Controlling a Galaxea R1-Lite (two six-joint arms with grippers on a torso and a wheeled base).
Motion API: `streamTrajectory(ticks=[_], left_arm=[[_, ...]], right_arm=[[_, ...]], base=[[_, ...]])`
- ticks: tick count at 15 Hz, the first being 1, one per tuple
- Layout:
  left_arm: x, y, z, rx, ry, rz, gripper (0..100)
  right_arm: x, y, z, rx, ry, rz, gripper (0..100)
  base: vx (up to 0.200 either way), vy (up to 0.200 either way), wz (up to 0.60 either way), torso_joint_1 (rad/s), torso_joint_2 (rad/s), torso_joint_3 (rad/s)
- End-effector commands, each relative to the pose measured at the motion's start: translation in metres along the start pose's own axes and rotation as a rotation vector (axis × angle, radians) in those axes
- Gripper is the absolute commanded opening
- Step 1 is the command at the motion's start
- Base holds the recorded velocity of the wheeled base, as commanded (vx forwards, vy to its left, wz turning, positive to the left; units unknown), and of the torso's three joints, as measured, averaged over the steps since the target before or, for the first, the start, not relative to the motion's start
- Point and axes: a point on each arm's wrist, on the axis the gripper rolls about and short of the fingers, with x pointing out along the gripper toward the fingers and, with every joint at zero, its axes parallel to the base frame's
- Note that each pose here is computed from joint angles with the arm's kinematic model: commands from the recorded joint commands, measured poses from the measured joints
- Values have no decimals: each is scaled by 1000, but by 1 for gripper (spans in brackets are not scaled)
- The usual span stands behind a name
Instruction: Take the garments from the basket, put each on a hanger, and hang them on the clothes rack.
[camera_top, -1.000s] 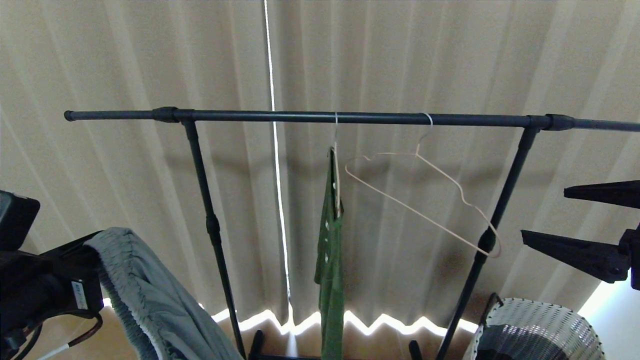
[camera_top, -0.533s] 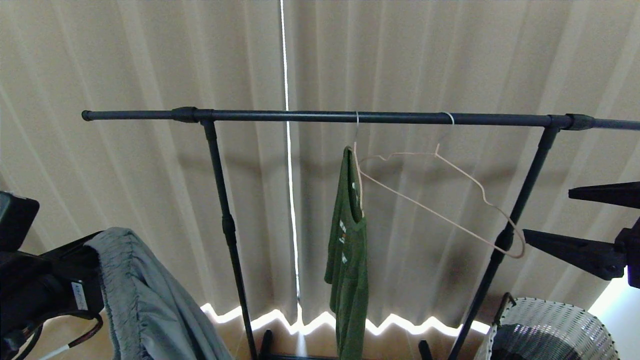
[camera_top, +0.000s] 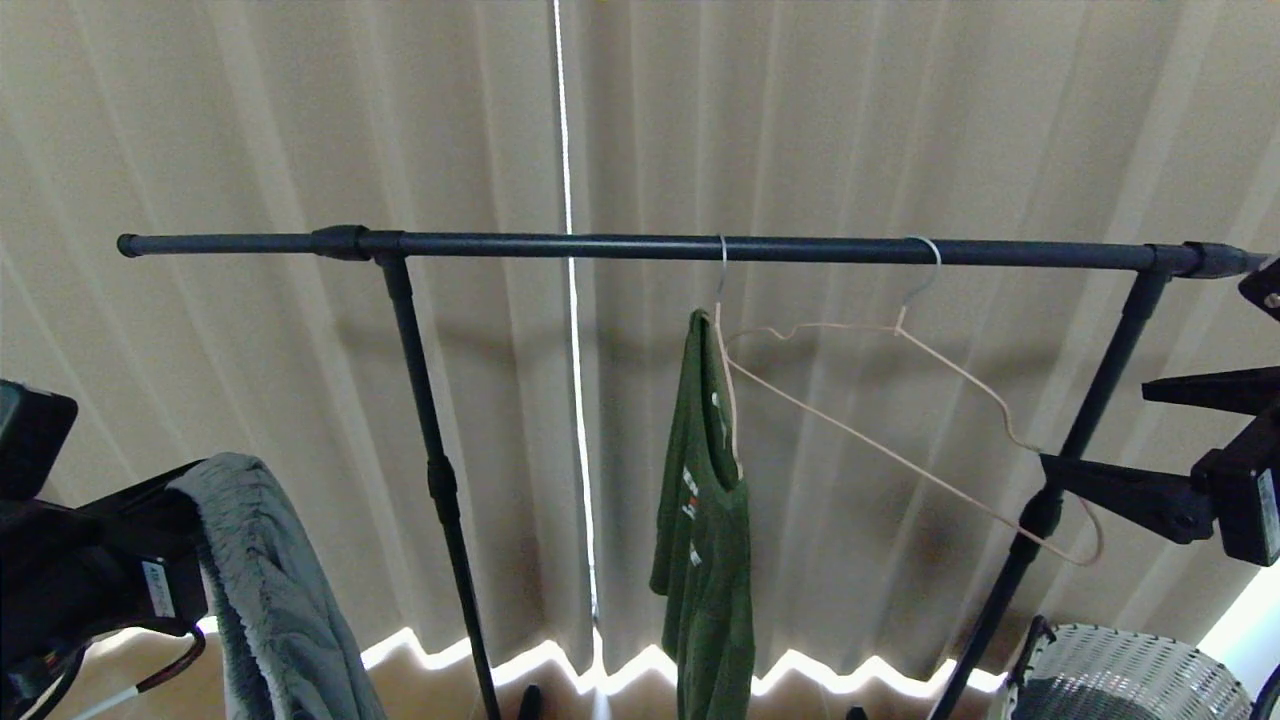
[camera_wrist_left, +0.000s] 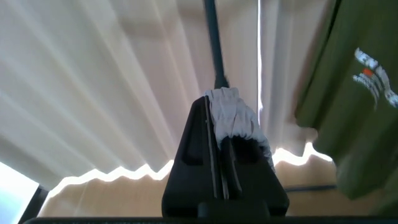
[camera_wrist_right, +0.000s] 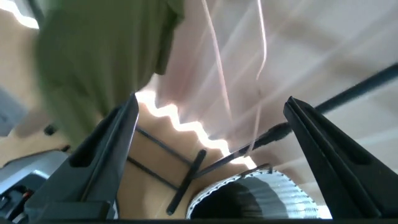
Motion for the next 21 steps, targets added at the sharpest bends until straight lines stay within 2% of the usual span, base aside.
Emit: streamTrajectory(ticks=[1,8,14,21], left_arm=[[0,0,-1,2,5,-1,0],[1,0,0,2,5,-1,0],[1,0,0,0,2,0,0],[2,-1,0,2,5,-2,0]], right_arm=[[10,-5,-1,14,35,-23,100],[55,-17,-17,66,190,-49,100],[95,-28,-24,141,221,35,100],[124,-29,-27,145,213,70,100]], base=[[200,0,0,-2,2,-2],[0,0,0,0,0,0],[0,0,0,0,0,0],[0,0,0,0,0,0]])
